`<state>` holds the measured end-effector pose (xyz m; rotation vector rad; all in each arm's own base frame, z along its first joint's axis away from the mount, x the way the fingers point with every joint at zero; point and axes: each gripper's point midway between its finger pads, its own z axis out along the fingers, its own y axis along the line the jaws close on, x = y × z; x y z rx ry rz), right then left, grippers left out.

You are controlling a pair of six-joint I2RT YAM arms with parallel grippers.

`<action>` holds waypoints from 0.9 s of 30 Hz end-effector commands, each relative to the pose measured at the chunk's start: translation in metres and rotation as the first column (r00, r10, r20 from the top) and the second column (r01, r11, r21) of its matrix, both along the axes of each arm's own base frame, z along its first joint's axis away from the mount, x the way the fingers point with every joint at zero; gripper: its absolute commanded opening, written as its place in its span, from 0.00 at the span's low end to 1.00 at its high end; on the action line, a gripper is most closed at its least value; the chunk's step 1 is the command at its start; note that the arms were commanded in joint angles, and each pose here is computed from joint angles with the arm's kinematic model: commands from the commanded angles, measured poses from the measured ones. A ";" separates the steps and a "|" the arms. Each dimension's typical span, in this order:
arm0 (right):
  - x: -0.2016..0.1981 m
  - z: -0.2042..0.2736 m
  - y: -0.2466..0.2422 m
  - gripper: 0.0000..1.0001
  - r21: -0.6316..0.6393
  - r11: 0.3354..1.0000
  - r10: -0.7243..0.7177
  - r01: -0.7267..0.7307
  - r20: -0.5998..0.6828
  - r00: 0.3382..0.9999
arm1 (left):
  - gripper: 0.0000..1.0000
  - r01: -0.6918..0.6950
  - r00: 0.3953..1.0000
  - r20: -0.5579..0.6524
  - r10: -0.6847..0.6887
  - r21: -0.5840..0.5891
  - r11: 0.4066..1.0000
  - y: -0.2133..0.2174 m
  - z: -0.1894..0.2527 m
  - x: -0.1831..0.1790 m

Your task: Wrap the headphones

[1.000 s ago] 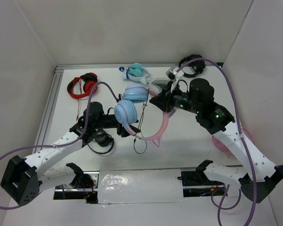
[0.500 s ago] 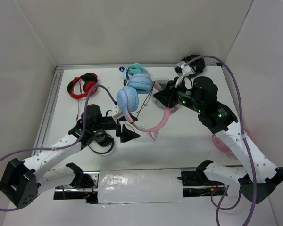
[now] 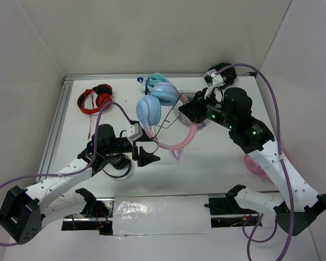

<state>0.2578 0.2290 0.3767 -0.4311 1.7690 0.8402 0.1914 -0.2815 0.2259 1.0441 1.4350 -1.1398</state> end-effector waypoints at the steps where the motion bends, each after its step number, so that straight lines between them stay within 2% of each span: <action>1: -0.008 0.047 -0.004 0.00 0.108 0.994 -0.005 -0.005 0.087 0.996 | 0.99 0.009 0.996 0.088 -0.006 -0.039 0.999 -0.003 0.014 0.004; 9: -0.010 0.050 -0.003 0.00 0.117 0.993 0.009 -0.018 0.072 0.997 | 0.99 -0.014 0.997 0.070 0.016 -0.027 1.000 -0.008 0.002 0.017; 14: -0.013 0.052 -0.003 0.00 0.102 0.994 0.023 -0.028 0.051 0.998 | 0.99 -0.129 0.987 0.087 0.131 -0.026 0.991 -0.004 -0.002 0.044; 19: -0.016 0.056 -0.009 0.00 0.106 0.994 0.020 -0.025 0.042 0.999 | 0.99 -0.173 0.975 0.139 0.176 -0.034 0.984 0.009 0.001 0.063; 23: -0.027 0.063 -0.003 0.00 0.103 0.989 0.106 -0.109 0.035 0.994 | 0.99 -0.147 0.970 0.186 0.154 -0.052 0.988 0.007 -0.003 0.076; 26: -0.030 0.069 -0.001 0.00 0.098 0.986 0.131 -0.133 0.025 0.991 | 0.99 -0.056 0.984 0.167 0.060 -0.028 0.998 -0.006 -0.009 0.082; 27: -0.031 0.074 -0.001 0.00 0.103 0.986 0.129 -0.132 0.033 0.991 | 0.99 -0.008 0.983 0.182 0.015 -0.036 0.999 -0.013 0.002 0.083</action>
